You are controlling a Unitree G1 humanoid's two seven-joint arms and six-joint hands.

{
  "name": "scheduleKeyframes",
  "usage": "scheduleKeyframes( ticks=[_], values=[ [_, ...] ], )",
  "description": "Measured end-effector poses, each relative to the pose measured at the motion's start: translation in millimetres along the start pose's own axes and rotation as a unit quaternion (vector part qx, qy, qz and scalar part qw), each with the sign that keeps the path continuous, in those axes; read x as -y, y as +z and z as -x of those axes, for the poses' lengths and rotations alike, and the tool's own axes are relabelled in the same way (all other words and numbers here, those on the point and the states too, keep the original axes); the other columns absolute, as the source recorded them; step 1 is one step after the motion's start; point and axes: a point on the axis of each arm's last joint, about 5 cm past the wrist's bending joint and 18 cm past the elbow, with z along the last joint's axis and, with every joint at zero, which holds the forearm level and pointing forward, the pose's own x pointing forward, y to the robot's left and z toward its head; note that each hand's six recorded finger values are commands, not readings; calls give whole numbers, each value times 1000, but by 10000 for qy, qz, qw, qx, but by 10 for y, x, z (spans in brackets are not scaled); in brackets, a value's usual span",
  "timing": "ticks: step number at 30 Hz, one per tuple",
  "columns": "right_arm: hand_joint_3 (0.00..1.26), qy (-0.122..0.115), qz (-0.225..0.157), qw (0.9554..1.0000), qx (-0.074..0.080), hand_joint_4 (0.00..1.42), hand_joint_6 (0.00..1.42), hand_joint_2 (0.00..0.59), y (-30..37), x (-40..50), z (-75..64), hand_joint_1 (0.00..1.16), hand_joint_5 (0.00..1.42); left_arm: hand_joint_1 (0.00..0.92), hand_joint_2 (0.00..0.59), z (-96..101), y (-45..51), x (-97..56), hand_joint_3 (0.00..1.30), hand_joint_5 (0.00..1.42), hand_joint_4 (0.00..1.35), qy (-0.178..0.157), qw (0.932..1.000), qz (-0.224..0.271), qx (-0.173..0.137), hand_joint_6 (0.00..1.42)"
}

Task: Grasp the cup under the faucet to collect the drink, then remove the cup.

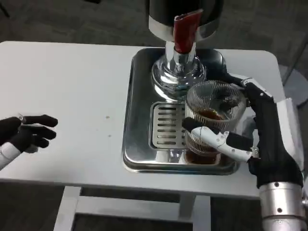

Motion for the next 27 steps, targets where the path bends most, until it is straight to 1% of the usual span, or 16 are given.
scheduleKeyframes(
  ticks=[4, 6, 8, 11, 14, 17, 20, 22, 24, 27],
  values=[
    [802, -17, -86, 10000, 24, 994, 1424, 165, 29, 56, 2, 885, 1274, 0, 91, -82, 40, 16, 345, 381, 352, -68, 9998, -12, 188, 412],
    [807, 54, -143, 9999, 20, 1004, 1424, 162, 47, 96, 21, 889, 1284, 0, 86, -158, 70, 39, 327, 345, 309, -150, 9993, -17, 335, 396],
    [826, 95, -153, 9998, 8, 1009, 1424, 159, 54, 122, 35, 903, 1291, 0, 85, -207, 87, 59, 310, 312, 276, -219, 9989, -19, 417, 374],
    [835, 180, -160, 9997, 2, 1021, 1424, 159, 73, 213, 80, 909, 1300, 0, 80, -321, 129, 119, 288, 284, 250, -421, 9975, -83, 566, 350],
    [842, 191, -137, 9997, -13, 1022, 1424, 159, 76, 269, 100, 911, 1313, 0, 80, -377, 157, 146, 279, 276, 237, -515, 9965, -151, 643, 338],
    [845, 232, -101, 9997, -20, 1033, 1424, 159, 82, 333, 128, 912, 1319, 0, 81, -453, 213, 178, 272, 269, 226, -634, 9945, -275, 783, 335],
    [847, 241, -70, 9997, -9, 1035, 1424, 159, 85, 362, 140, 912, 1320, 0, 71, -491, 257, 192, 268, 267, 222, -689, 9930, -371, 883, 333],
    [849, 225, -69, 9997, 19, 1035, 1424, 159, 99, 390, 152, 912, 1321, 0, 71, -512, 290, 197, 266, 266, 222, -719, 9919, -437, 954, 333],
    [855, 194, -84, 9998, 73, 1046, 1424, 159, 120, 420, 155, 912, 1321, 0, 70, -542, 340, 219, 259, 255, 222, -836, 9894, -609, 1022, 333],
    [859, 243, -151, 9995, 141, 1048, 1424, 159, 154, 468, 179, 913, 1321, 0, 69, -554, 426, 229, 255, 244, 211, -912, 9856, -785, 1191, 333]
  ],
)
